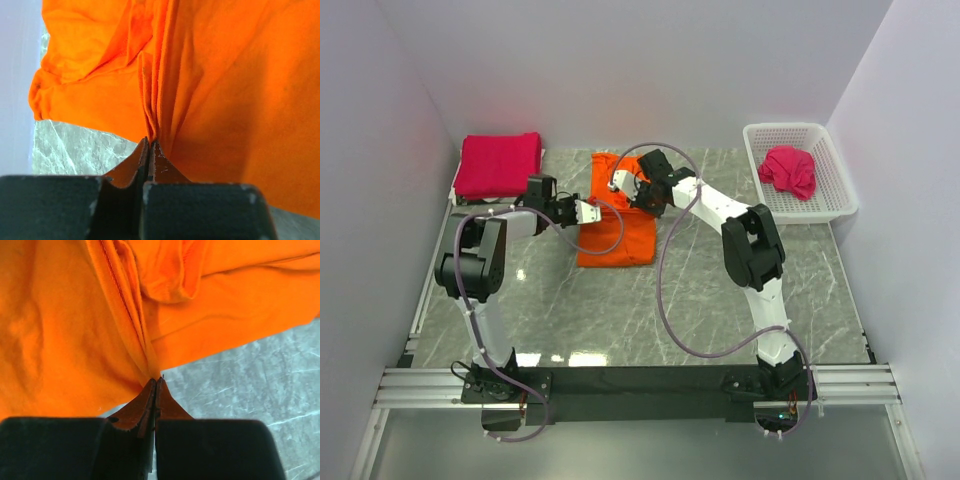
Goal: Fold and stack the t-shirts
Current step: Fold the tshirt
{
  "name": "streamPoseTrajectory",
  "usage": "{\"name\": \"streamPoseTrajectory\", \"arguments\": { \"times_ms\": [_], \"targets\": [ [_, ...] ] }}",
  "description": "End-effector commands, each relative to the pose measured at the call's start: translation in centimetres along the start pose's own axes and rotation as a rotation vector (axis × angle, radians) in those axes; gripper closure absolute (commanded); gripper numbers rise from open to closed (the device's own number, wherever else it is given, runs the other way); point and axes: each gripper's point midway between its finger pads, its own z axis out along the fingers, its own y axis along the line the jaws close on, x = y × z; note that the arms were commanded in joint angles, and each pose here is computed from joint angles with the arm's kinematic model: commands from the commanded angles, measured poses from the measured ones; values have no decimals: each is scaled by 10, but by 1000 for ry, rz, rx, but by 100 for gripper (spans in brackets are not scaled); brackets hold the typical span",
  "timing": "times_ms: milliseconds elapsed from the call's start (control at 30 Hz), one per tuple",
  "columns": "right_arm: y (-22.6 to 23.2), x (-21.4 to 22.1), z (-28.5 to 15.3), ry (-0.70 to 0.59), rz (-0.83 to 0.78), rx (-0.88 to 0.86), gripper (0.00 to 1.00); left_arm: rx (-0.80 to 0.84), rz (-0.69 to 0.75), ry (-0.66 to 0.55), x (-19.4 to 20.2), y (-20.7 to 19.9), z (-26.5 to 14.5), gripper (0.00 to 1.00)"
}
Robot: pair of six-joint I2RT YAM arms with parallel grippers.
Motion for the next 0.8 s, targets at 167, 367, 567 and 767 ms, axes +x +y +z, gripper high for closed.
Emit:
{"name": "streamPoseTrajectory", "arguments": {
  "times_ms": [167,367,567,767],
  "targets": [
    [-47,-12,-3,-26,86,195,61,-116,-60,39,7,38,1,57],
    [-51,-12,-74,-97,363,152,54,-122,-461,-41,-31,55,-68,37],
    [44,-11,-125,-200,728,-247,56,47,-1065,-53,-62,-18,-118,37],
    [105,9,-114,-269,851,-387,57,146,-1430,-11,-55,-93,-117,41]
  ]
}}
